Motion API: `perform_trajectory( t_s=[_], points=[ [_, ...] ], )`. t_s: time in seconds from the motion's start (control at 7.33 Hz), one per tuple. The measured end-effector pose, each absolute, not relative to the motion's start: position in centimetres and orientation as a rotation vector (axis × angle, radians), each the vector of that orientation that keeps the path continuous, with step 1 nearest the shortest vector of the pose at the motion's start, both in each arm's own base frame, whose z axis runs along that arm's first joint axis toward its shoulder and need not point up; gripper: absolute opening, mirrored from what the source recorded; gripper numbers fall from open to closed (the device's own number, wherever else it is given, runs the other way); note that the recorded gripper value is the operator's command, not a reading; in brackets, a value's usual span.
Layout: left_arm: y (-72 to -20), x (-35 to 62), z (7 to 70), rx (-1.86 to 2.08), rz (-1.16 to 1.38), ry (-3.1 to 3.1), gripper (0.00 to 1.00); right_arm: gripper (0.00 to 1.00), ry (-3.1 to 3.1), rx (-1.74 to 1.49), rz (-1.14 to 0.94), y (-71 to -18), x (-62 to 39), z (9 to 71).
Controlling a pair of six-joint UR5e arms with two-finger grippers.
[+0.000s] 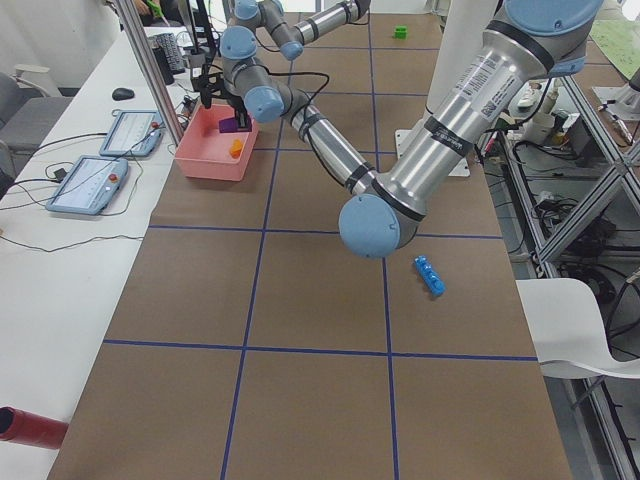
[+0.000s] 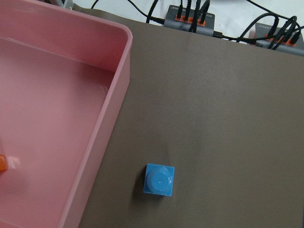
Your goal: Put all blocks into box
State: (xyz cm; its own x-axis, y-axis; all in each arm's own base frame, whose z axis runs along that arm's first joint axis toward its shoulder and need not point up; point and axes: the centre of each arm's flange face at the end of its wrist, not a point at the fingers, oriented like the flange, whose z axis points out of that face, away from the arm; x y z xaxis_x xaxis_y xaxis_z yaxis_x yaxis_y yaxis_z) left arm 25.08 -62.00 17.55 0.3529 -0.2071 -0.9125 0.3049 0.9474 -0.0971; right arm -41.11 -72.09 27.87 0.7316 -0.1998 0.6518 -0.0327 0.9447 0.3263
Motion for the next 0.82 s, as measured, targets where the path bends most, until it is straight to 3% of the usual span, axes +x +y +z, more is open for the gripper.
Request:
perform_trajectory(
  t_s=[0.82],
  points=[
    [-62.3, 31.1, 11.4, 0.089, -0.388, 1.181, 0.0, 0.99, -0.778, 0.378, -0.106, -73.8, -43.7, 34.8]
  ],
)
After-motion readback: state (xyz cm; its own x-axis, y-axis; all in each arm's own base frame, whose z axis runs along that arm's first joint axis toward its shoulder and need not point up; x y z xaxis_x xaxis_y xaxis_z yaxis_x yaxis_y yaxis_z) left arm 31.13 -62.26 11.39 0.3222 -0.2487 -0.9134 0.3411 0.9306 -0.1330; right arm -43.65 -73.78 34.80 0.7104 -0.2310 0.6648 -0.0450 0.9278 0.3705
